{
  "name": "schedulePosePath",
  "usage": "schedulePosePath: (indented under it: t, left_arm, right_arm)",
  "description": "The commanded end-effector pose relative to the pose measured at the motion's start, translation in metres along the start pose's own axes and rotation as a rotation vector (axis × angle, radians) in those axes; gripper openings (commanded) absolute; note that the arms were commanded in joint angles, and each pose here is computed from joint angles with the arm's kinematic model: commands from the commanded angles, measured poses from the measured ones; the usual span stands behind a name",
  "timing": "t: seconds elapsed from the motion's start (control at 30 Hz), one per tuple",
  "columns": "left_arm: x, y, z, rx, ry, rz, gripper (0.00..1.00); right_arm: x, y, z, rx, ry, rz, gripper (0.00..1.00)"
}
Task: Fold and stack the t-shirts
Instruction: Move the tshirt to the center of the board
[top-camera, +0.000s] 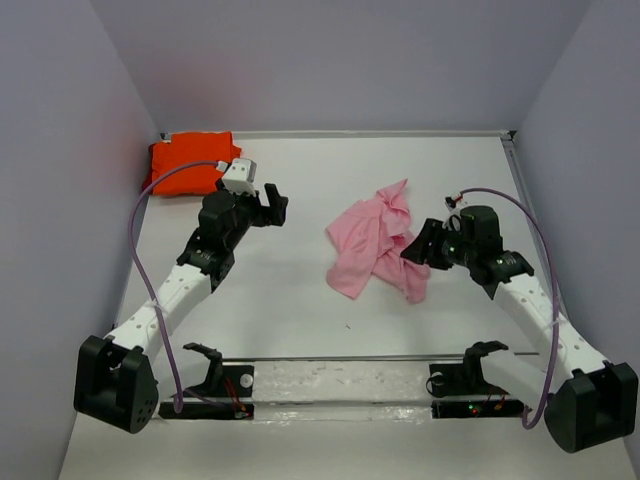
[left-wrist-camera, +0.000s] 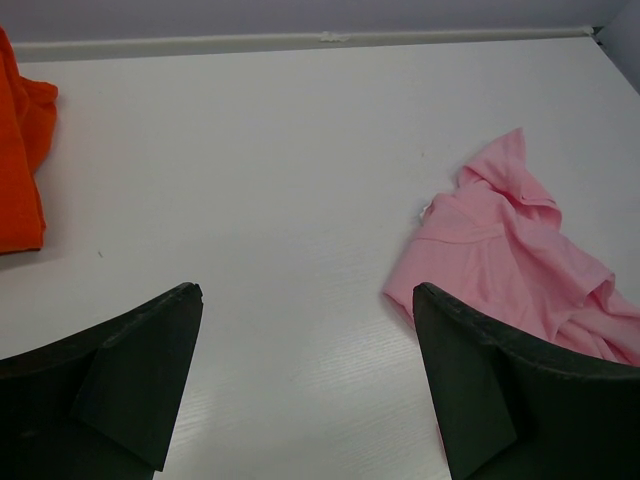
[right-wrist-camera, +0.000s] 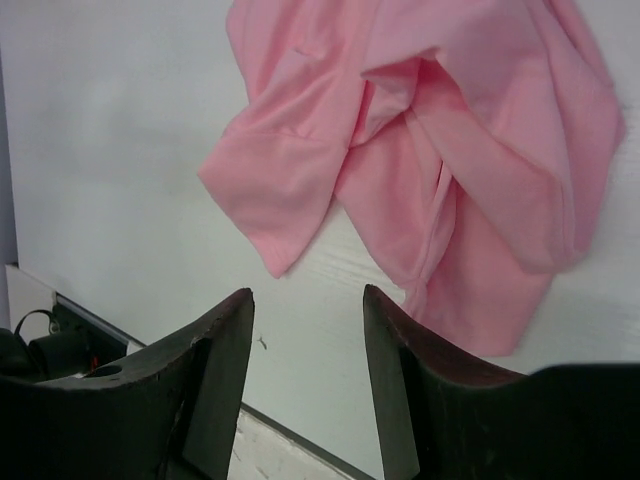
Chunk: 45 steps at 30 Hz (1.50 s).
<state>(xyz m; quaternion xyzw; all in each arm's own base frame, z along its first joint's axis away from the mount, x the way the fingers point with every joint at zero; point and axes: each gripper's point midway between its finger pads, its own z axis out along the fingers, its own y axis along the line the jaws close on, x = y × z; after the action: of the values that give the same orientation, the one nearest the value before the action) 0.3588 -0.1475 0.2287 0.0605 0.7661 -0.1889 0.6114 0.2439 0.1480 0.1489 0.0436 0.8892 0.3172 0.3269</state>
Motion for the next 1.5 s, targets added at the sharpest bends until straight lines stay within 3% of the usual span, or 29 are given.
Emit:
schedulePosePath:
  t: [0.0,0.53,0.87,1.47]
  left_arm:
    - [-0.025,-0.008,0.001,0.036,-0.075,-0.005,0.95]
    - [-0.024,-0.013,0.001,0.063,-0.067,-0.006,0.95]
    - [-0.026,-0.015,0.000,0.072,-0.073,-0.004,0.95]
    - [-0.029,-0.019,-0.003,0.094,-0.085,-0.002,0.95]
  right_arm:
    - [-0.044,0.009,0.005,0.028,-0.081,-0.091,0.54]
    - [-0.112,-0.058,0.120,0.323,-0.074,-0.112,0.53]
    - [-0.157,-0.033,0.140,0.271,-0.099,-0.127,0.53]
    - [-0.172,-0.070,0.223,0.336,-0.033,-0.140,0.51]
